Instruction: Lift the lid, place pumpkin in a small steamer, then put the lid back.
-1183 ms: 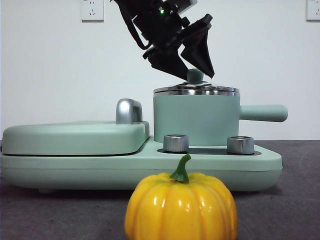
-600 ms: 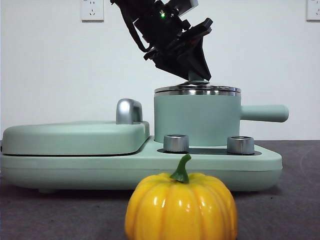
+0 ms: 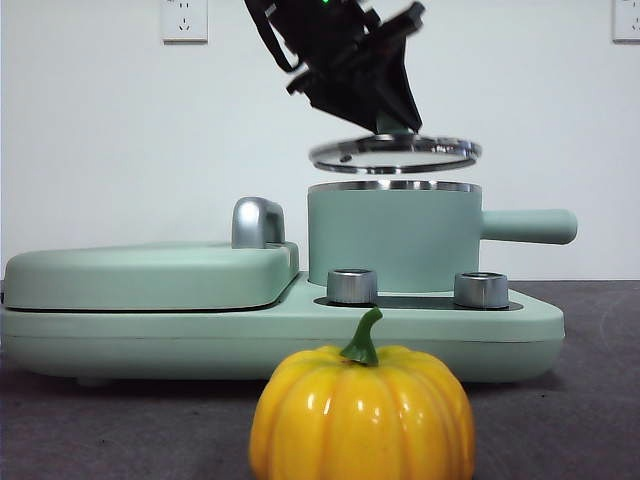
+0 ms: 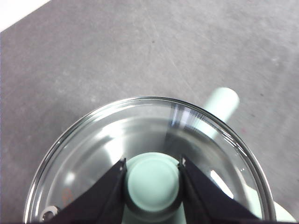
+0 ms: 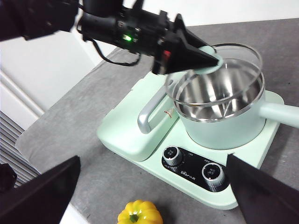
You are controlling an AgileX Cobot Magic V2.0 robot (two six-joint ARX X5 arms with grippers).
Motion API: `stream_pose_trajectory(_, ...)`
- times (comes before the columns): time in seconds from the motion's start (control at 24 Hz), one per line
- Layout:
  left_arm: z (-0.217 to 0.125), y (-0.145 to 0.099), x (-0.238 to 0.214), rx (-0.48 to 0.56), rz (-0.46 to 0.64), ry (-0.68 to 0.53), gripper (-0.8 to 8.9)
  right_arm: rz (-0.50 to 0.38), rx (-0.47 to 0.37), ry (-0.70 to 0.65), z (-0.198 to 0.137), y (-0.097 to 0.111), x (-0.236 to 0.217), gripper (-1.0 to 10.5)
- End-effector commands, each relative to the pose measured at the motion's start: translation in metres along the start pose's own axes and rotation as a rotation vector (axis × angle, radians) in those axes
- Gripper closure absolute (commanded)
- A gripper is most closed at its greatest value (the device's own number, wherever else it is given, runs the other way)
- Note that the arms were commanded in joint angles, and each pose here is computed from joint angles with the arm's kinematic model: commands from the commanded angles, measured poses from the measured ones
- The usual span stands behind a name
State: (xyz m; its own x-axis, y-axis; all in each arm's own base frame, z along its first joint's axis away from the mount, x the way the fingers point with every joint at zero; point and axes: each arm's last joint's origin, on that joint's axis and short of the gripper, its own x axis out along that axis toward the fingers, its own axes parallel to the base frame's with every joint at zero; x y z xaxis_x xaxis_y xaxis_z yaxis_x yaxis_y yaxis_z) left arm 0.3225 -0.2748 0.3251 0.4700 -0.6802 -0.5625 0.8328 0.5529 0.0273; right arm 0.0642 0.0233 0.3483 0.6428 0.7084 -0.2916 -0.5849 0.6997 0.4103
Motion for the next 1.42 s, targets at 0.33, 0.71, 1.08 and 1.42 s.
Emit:
stream_pose_trajectory(0.33,0.028,0.008,-0.103,-0.010,0.072,-0.080,7.97,0.095,0.143,0.198,0.010,-0.012,0.041,4.5)
stream_pose_trajectory(0.71,0.010,0.044,-0.154,-0.114,0.194,-0.020,7.97,-0.033,0.054,0.612,-0.018,0.006,0.136,4.5)
stream_pose_trajectory(1.08,0.002,0.067,-0.166,-0.156,0.264,-0.023,7.97,-0.060,-0.094,0.832,-0.044,0.041,0.191,4.5)
stream_pose_trajectory(1.42,-0.005,0.086,-0.176,-0.195,0.324,-0.023,7.97,-0.113,-0.190,0.965,-0.075,0.057,0.225,3.8)
